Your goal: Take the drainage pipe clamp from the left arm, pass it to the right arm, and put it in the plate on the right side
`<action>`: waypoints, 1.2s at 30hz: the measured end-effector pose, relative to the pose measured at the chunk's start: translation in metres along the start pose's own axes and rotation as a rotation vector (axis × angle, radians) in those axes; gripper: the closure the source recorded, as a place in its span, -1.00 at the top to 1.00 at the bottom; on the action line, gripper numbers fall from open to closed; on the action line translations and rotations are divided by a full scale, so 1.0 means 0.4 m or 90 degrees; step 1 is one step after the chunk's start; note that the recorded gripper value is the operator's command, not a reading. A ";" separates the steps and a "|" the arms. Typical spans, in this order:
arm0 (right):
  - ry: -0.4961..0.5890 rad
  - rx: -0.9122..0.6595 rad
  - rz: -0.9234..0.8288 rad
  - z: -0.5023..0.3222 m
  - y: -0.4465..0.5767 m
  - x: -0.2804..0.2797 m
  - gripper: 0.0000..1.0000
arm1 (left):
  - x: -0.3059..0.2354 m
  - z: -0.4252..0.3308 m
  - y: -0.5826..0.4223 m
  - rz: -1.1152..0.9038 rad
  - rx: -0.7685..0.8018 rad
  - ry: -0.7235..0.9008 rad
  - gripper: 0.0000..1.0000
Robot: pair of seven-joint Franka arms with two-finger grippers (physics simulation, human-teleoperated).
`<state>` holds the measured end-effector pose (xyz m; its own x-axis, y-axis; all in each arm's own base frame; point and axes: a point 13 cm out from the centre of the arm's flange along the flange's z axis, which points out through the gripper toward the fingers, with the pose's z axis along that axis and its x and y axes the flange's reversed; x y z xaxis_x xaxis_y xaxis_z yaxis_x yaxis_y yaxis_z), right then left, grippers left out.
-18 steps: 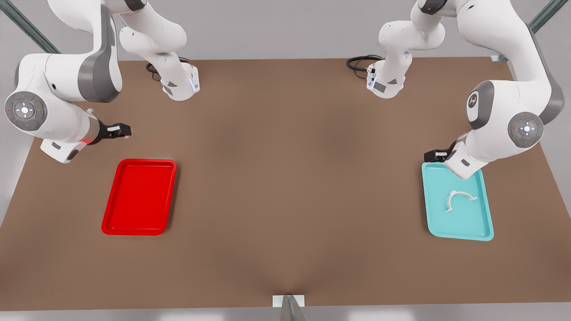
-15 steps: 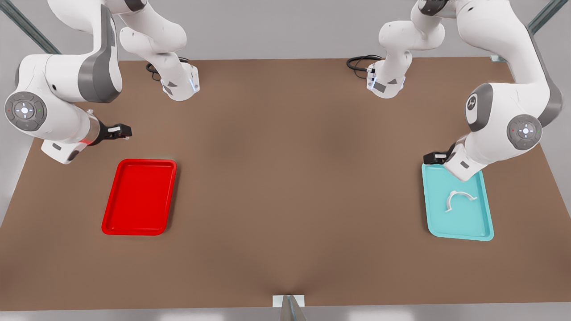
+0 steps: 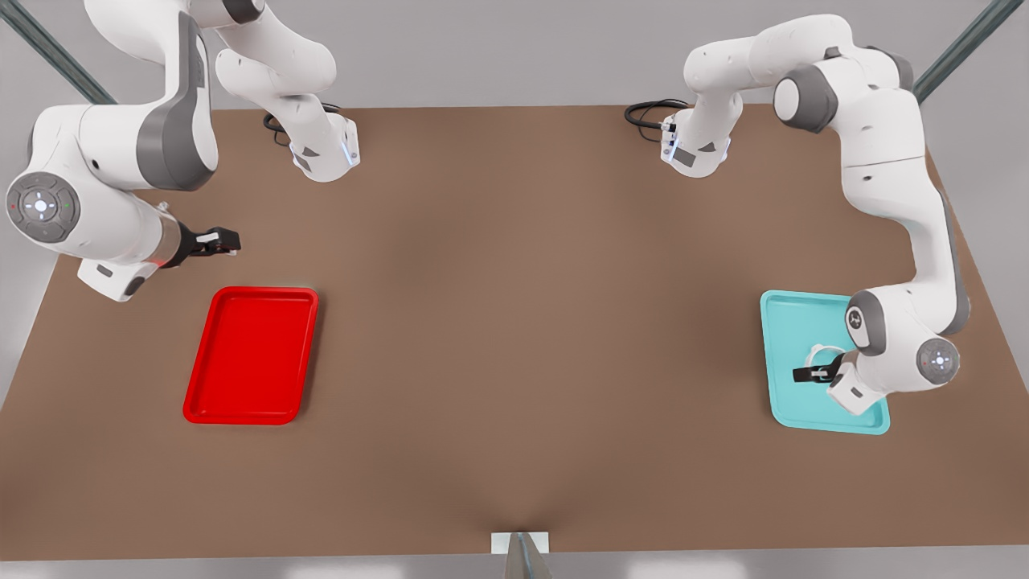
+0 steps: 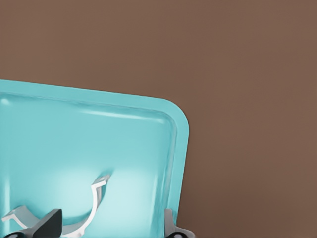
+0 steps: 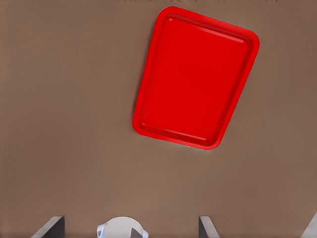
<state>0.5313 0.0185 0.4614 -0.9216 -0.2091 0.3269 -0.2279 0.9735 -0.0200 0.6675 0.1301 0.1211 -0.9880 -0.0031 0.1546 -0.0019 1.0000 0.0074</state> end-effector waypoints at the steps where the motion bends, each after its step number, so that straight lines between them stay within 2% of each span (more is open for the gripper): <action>1: 0.000 -0.001 0.000 0.001 -0.001 -0.001 1.00 | -0.001 0.022 0.008 0.008 -0.001 -0.005 1.00; 7: 0.006 -0.006 -0.004 0.008 -0.010 0.003 1.00 | 0.039 0.139 0.071 0.033 0.002 -0.019 1.00; 19: 0.019 -0.013 -0.027 0.021 -0.009 0.008 1.00 | 0.041 0.195 0.110 0.078 -0.008 -0.061 1.00; 21: 0.020 -0.015 -0.029 0.024 -0.008 0.006 1.00 | 0.040 0.196 0.111 0.084 -0.010 -0.064 0.81; 22: 0.021 -0.015 -0.030 0.026 -0.007 0.005 1.00 | 0.039 0.197 0.111 0.087 -0.011 -0.066 0.60; 27: 0.025 -0.018 -0.037 0.034 -0.002 0.003 1.00 | 0.039 0.195 0.116 0.096 -0.012 -0.071 0.26; 31: 0.026 -0.019 -0.039 0.037 -0.001 0.002 1.00 | 0.041 0.198 0.115 0.101 -0.012 -0.071 -0.13; 33: 0.027 -0.019 -0.041 0.038 -0.001 0.002 1.00 | 0.040 0.196 0.115 0.103 -0.013 -0.072 -0.24; 36: 0.028 -0.020 -0.042 0.040 -0.001 0.002 1.00 | 0.037 0.188 0.116 0.107 -0.014 -0.076 -0.26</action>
<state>0.5258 0.0165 0.4466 -0.8903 -0.2696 0.3671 -0.2776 0.9602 0.0320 0.6410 0.1771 0.0495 -0.9855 0.1652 0.0379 0.1658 0.9861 0.0130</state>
